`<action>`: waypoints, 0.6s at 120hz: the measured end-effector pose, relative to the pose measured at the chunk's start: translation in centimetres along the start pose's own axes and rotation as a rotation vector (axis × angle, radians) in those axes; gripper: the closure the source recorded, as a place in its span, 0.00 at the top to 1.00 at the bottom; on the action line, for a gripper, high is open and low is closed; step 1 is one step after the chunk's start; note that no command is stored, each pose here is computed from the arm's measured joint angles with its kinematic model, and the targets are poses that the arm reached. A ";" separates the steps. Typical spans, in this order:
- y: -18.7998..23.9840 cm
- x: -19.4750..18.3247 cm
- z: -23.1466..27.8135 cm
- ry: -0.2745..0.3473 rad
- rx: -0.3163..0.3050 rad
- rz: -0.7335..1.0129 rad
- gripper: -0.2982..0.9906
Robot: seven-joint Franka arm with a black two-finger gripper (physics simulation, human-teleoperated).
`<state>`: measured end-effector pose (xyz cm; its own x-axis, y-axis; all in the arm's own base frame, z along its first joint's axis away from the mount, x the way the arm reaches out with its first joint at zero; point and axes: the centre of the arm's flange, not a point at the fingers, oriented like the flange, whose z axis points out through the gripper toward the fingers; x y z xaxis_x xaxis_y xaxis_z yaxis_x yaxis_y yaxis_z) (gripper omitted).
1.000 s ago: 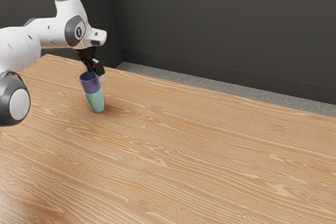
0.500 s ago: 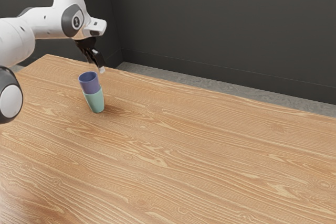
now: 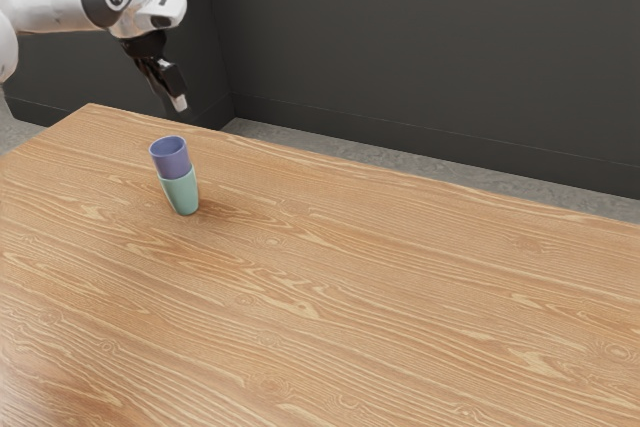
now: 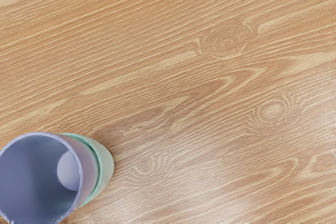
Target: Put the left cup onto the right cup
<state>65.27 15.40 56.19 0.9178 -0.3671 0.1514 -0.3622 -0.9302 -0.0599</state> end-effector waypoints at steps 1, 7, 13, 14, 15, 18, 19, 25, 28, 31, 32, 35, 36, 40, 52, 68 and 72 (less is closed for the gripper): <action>0.1 -0.1 -0.2 -0.002 -0.001 -0.002 0.75; 1.0 -0.5 -1.5 -0.014 -0.011 -0.013 0.75; 1.7 -1.1 -2.5 -0.028 -0.022 -0.029 0.75; 1.9 -1.2 -2.7 -0.030 -0.024 -0.032 0.75; 2.0 -1.3 -2.8 -0.033 -0.026 -0.034 0.75; 2.4 -1.5 -3.2 -0.040 -0.032 -0.040 0.75; 2.5 -1.6 -3.3 -0.043 -0.034 -0.043 0.75; 3.2 -1.9 -4.0 -0.057 -0.043 -0.057 0.75; 3.6 -2.0 -4.3 -0.062 -0.047 -0.062 0.75; 4.1 -2.1 -4.6 -0.067 -0.051 -0.067 0.75; 4.2 -2.1 -4.7 -0.068 -0.053 -0.068 0.75; 4.6 -2.3 -5.0 -0.073 -0.056 -0.073 0.75; 4.7 -2.3 -5.2 -0.074 -0.057 -0.074 0.75; 5.3 -2.5 -5.7 -0.077 -0.061 -0.079 0.75; 6.6 -3.2 -6.9 -0.084 -0.069 -0.096 0.75; 8.0 -3.9 -8.0 -0.097 -0.082 -0.129 0.75; 8.3 -4.0 -8.4 -0.098 -0.084 -0.135 0.75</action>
<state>57.22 9.11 63.34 0.9690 -0.2407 0.0555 -0.2429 -0.9693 0.0374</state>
